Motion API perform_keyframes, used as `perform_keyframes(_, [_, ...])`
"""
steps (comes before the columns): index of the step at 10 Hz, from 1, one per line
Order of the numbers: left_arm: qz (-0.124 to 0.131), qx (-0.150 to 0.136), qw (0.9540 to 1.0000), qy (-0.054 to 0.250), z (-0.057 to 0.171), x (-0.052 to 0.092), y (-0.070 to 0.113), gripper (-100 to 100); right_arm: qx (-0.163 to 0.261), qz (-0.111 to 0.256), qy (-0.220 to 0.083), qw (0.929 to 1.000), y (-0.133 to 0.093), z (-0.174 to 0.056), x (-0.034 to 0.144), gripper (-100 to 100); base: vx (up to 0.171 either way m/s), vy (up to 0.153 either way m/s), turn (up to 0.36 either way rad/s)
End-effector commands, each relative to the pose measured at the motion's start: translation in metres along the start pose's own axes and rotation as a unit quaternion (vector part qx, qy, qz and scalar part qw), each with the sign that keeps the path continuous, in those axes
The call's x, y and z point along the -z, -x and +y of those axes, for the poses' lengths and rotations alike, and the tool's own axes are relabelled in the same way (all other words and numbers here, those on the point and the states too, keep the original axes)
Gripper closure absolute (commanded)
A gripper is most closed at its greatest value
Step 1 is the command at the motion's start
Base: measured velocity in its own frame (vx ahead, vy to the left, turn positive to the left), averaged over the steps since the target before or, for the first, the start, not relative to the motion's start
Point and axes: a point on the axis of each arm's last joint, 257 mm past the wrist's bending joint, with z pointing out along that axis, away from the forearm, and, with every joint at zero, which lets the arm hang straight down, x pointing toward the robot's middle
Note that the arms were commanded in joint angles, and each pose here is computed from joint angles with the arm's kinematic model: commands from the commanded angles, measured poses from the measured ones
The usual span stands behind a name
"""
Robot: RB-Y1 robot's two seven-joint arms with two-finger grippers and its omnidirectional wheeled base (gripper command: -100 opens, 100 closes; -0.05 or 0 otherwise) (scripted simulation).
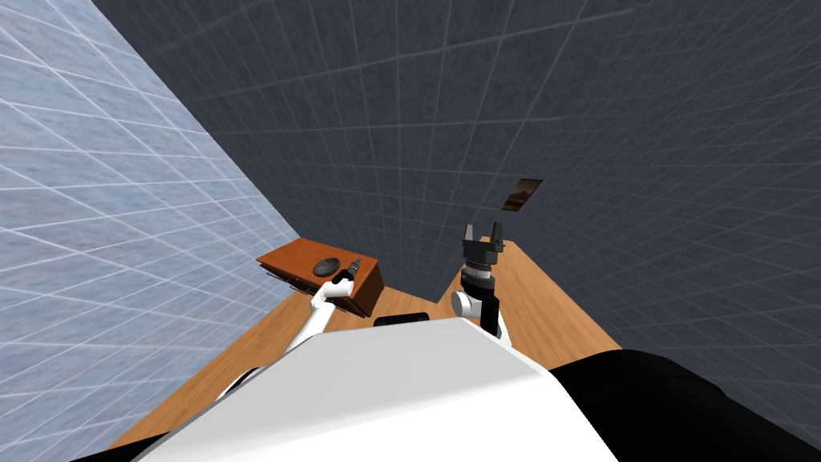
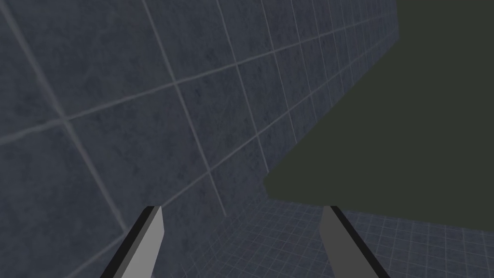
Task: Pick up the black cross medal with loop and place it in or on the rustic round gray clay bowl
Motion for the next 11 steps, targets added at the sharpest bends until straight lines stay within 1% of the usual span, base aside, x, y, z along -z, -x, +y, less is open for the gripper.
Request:
perform_keyframes(1, [0.007,-0.005,0.9996,0.028,0.019,-0.005,0.0,-100,0.0,0.0,0.0,1.0,0.0,0.0,0.0,0,0.048,-0.011,-0.016])
perform_keyframes(2, [0.011,-0.014,0.9985,0.051,0.028,-0.011,0.002,-100,0.0,0.0,0.0,1.0,0.0,0.0,0.0,0,0.058,-0.017,-0.03])
perform_keyframes(3, [0.015,-0.014,0.9975,0.067,0.041,-0.011,-0.002,-100,0.0,0.0,0.0,1.0,0.0,0.0,0.0,0,0.049,-0.011,-0.015])
perform_keyframes(4, [0.018,-0.022,0.996,0.085,0.044,-0.015,0.002,-100,0.0,0.0,0.0,1.0,0.0,0.0,0.0,0,0.048,-0.005,-0.025])
perform_keyframes(5, [0.022,-0.022,0.9946,0.099,0.056,-0.015,-0.001,-100,0.0,0.0,0.0,1.0,0.0,0.0,0.0,0,0.049,0.005,-0.013])
perform_keyframes(6, [0.026,-0.029,0.9922,0.118,0.06,-0.018,0.003,-100,0.0,0.0,0.0,1.0,0.0,0.0,0.0,0,0.062,0.023,-0.019])
perform_keyframes(7, [0.031,-0.028,0.9899,0.136,0.076,-0.017,-0.001,-100,0.0,0.0,0.0,1.0,0.0,0.0,0.0,0,0.057,0.017,-0.017])
perform_keyframes(8, [0.032,-0.028,0.9897,0.136,0.077,-0.017,-0.001,-100,0.0,0.0,0.0,1.0,0.0,0.0,0.0,0,0.026,0.005,0.0])
perform_keyframes(9, [0.036,-0.035,0.9865,0.156,0.079,-0.019,0.003,-100,0.0,0.0,0.0,1.0,0.0,0.0,0.0,0,0.04,0.011,-0.023])
perform_keyframes(10, [0.04,-0.034,0.9841,0.169,0.093,-0.017,-0.001,-100,0.0,0.0,0.0,1.0,0.0,0.0,0.0,0,0.045,0.014,-0.015])
perform_keyframes(11, [0.046,-0.04,0.9792,0.193,0.102,-0.018,0.002,-100,0.0,0.0,0.0,1.0,0.0,0.0,0.0,0,0.055,0.028,-0.021])
